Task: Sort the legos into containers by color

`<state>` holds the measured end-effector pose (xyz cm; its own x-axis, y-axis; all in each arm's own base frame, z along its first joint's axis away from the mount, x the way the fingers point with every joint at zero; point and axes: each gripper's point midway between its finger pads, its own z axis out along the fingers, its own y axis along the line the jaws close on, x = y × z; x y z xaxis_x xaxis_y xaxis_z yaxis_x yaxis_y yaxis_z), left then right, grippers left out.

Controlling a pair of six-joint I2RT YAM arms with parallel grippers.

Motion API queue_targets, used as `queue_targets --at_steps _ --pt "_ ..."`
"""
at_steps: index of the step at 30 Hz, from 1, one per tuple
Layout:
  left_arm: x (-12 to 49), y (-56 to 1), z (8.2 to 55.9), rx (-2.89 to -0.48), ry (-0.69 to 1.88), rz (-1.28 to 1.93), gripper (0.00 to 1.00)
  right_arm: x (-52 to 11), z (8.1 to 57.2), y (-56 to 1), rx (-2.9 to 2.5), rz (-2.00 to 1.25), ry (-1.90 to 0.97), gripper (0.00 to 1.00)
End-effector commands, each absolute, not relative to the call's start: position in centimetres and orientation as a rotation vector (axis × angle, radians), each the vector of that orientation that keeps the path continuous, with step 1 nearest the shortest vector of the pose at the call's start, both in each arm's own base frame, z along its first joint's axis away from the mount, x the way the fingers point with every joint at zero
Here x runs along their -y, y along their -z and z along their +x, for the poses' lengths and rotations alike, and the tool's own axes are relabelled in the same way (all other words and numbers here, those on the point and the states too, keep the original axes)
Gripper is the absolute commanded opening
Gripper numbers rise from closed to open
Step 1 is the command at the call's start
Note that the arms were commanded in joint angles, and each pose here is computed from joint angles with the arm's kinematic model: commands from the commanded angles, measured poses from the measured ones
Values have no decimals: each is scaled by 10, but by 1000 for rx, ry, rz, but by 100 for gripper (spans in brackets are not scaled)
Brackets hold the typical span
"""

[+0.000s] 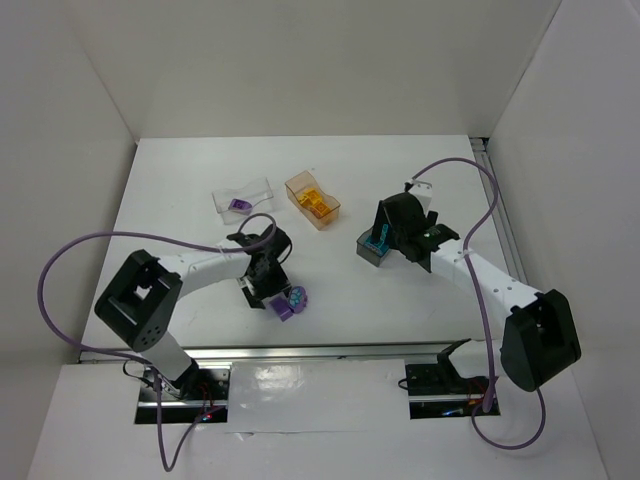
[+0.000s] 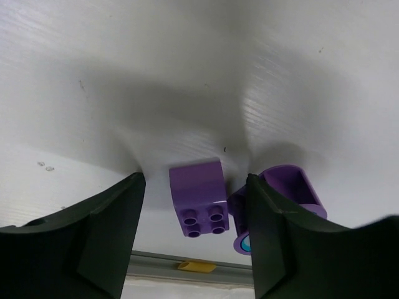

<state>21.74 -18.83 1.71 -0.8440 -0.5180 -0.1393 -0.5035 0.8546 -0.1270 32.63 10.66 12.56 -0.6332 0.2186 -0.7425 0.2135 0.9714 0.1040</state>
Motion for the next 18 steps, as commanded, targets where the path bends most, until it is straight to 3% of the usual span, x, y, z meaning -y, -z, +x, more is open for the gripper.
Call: queue_targets --at_steps 1,3,13,18 --pt "189 -28 217 -2841 160 -794 76 -109 335 -146 -2217 308 -18 96" --pt "190 -33 213 -2844 167 -767 80 -108 333 -142 -2225 306 -12 96" --pt "199 -17 190 -2934 120 -730 77 -114 333 -141 -2223 294 -32 96" --pt "203 -13 189 -2939 96 -715 60 -114 333 -141 -2223 294 -32 96"
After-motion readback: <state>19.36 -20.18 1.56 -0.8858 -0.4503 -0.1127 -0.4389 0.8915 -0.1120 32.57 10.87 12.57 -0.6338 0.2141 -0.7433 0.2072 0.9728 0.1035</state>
